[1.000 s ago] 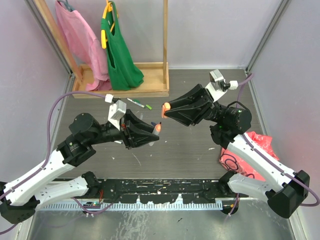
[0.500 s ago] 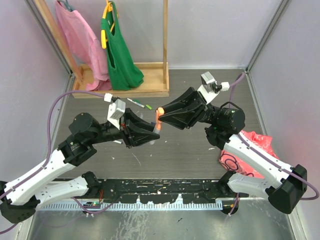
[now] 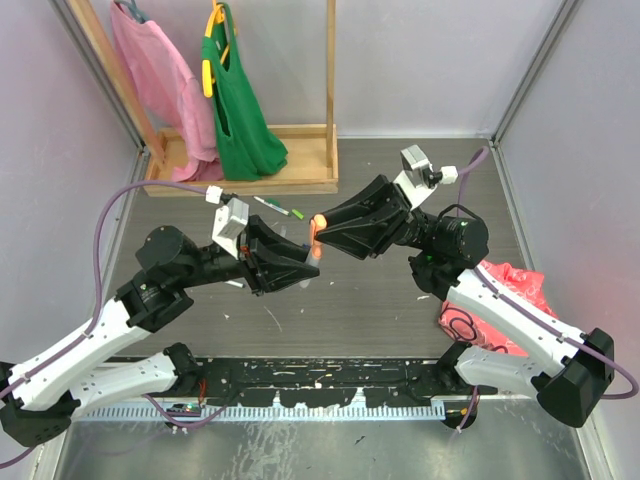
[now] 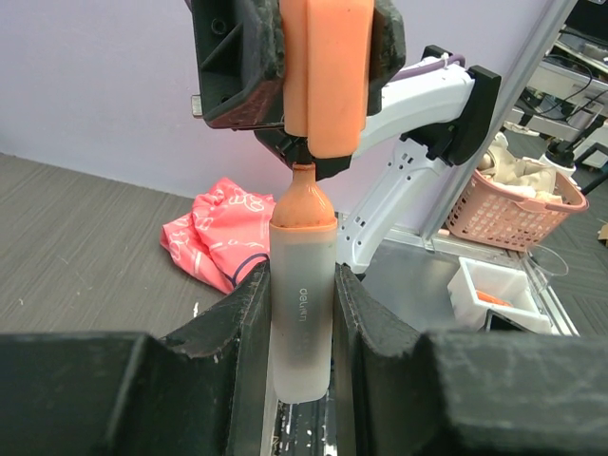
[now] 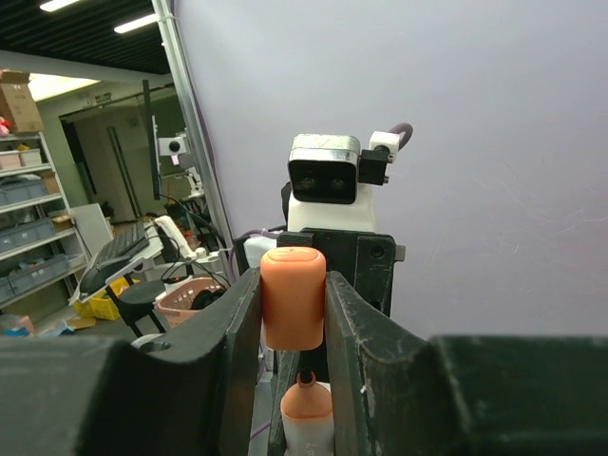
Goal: Insert the pens into the pen caps
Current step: Insert the pen cap onto the pen.
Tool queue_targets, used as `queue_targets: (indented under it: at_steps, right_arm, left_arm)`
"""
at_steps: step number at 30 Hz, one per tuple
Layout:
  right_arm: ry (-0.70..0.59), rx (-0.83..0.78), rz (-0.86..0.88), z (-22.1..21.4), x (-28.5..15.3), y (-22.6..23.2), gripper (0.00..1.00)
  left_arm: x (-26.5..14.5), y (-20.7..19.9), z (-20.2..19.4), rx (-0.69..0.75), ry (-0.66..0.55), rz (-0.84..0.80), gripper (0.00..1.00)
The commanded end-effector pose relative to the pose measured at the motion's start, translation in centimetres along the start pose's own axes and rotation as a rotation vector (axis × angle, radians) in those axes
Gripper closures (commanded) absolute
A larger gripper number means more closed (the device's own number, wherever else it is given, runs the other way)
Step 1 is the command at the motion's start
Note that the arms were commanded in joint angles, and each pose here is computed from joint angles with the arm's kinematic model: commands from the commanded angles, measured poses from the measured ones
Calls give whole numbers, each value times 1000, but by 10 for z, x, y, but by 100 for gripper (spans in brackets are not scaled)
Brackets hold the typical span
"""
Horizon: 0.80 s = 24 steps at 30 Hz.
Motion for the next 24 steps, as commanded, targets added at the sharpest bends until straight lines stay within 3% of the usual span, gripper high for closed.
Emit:
queue_targets:
  at_steps: [1, 24]
  right_arm:
    - [-46, -42, 19, 10, 1, 10, 98]
    - [-22, -11, 9, -5, -3, 2, 95]
  left_arm:
    - [-4, -5, 29, 63, -96, -8, 100]
    - [-4, -3, 33, 79, -127, 9, 100]
Point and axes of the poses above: each gripper's point midway between its finger pads, its own x axis out along the fingers, its own y axis along the line the jaws close on, z = x × y, the point moved 1 cm from there along -x, back along the fingers, and after that the axes turned 9 degrees about x, right-handed, at the moved point
